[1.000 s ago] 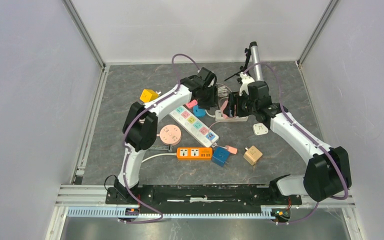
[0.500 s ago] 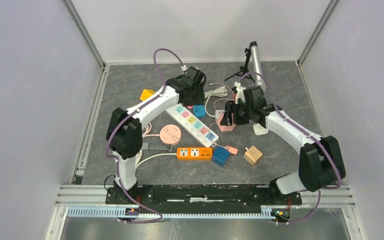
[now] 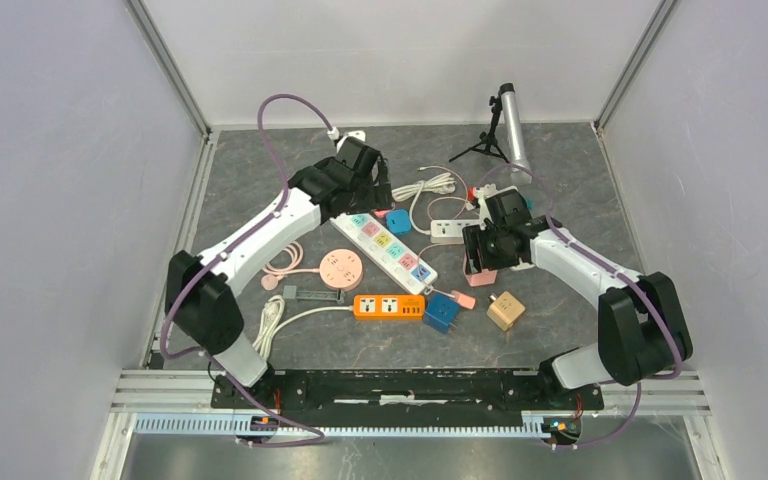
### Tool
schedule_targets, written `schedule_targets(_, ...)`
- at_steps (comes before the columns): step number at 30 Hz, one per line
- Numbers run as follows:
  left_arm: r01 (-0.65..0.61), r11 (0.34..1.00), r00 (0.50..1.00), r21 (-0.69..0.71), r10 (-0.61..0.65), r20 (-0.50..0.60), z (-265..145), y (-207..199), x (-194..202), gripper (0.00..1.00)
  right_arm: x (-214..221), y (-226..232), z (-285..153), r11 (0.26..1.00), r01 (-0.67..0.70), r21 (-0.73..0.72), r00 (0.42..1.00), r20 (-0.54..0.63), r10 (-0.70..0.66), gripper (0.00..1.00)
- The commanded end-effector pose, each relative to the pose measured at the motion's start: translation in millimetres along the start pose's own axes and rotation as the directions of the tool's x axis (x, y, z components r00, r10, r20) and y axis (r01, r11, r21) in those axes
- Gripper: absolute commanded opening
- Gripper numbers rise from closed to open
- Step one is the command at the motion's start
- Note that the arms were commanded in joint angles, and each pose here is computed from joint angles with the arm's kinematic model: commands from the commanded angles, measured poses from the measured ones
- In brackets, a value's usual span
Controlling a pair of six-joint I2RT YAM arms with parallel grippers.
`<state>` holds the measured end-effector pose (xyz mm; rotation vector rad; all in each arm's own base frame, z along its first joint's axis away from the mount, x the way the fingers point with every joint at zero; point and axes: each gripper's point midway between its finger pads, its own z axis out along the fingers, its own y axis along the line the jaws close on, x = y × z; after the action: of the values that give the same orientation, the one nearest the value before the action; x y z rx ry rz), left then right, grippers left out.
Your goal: Pull the plug off the socket
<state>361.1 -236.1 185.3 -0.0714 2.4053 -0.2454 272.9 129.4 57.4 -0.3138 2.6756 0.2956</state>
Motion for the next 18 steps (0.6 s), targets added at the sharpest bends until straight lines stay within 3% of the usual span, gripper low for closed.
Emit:
schedule_targets(1, 0.025, 0.996, 0.993, -0.084, -0.015, 0.114, -28, 30, -18, 1.00, -7, -14, -7, 0.997, 0.014, 0.072, 0.998, 0.059, -0.018, 0.14)
schedule_targets(6, 0.086, 0.984, 0.988, -0.157, -0.064, 0.143, -48, 63, -3, 1.00, -8, -17, -1, 0.996, 0.002, 0.085, 0.997, 0.074, -0.009, 0.43)
schedule_targets(11, 0.147, 0.971, 0.971, -0.188, -0.105, 0.214, -79, 93, 8, 1.00, -6, -15, 5, 0.997, -0.021, 0.072, 0.996, 0.086, 0.015, 0.53)
schedule_targets(18, 0.192, 0.976, 0.946, -0.107, -0.154, 0.285, -120, 112, 20, 1.00, -14, -18, -7, 0.993, -0.069, 0.094, 0.984, 0.169, 0.052, 0.81)
